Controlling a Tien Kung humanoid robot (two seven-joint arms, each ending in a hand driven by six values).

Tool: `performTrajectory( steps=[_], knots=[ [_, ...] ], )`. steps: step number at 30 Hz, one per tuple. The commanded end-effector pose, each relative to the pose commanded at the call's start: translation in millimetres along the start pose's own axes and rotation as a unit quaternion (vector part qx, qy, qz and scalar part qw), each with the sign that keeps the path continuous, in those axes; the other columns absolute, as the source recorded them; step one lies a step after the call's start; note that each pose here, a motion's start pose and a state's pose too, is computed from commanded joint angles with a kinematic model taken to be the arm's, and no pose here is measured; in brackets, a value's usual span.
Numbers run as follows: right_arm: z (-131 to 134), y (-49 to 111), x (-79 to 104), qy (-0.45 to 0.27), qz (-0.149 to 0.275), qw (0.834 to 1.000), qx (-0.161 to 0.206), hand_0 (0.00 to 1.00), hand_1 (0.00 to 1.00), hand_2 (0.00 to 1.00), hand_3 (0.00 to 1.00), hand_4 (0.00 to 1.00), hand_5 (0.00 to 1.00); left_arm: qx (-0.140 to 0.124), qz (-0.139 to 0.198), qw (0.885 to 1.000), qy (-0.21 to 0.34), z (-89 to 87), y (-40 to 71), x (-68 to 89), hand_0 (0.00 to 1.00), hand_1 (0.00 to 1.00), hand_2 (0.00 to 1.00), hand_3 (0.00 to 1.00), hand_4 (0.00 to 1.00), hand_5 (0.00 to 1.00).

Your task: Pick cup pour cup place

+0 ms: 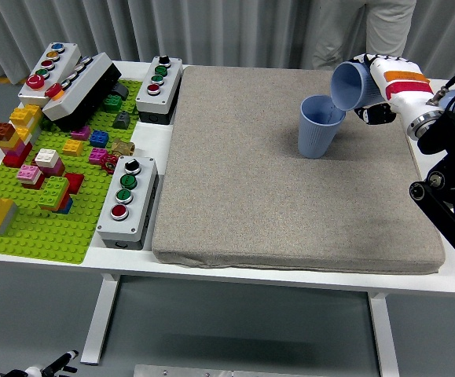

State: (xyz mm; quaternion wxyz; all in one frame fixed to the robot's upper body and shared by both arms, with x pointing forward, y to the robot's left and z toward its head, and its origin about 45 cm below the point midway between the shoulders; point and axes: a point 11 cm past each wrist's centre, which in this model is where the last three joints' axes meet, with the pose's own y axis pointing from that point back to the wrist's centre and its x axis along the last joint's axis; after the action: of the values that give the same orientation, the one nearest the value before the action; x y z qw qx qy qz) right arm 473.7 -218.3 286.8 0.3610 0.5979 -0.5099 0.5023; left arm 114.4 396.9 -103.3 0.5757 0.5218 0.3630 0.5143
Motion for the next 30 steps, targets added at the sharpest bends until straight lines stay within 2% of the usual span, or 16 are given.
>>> performTrajectory(
  steps=[14, 30],
  knots=[
    [-3.9, -3.1, -1.6, 0.007, -0.008, 1.000, 0.013, 0.733, 0.619, 0.532, 0.554, 0.595, 0.002, 0.000, 0.001, 1.000, 0.000, -0.1, 0.1, 0.6, 0.820, 0.841, 0.875, 0.806, 0.641, 0.998],
    [-7.5, -4.7, 5.5, 0.036, 0.010, 0.999, 0.014, 0.736, 0.619, 0.532, 0.550, 0.592, 0.002, -0.002, 0.001, 1.000, -0.001, 2.1, 0.2, 1.3, 0.820, 0.842, 0.875, 0.806, 0.642, 0.998]
  ],
)
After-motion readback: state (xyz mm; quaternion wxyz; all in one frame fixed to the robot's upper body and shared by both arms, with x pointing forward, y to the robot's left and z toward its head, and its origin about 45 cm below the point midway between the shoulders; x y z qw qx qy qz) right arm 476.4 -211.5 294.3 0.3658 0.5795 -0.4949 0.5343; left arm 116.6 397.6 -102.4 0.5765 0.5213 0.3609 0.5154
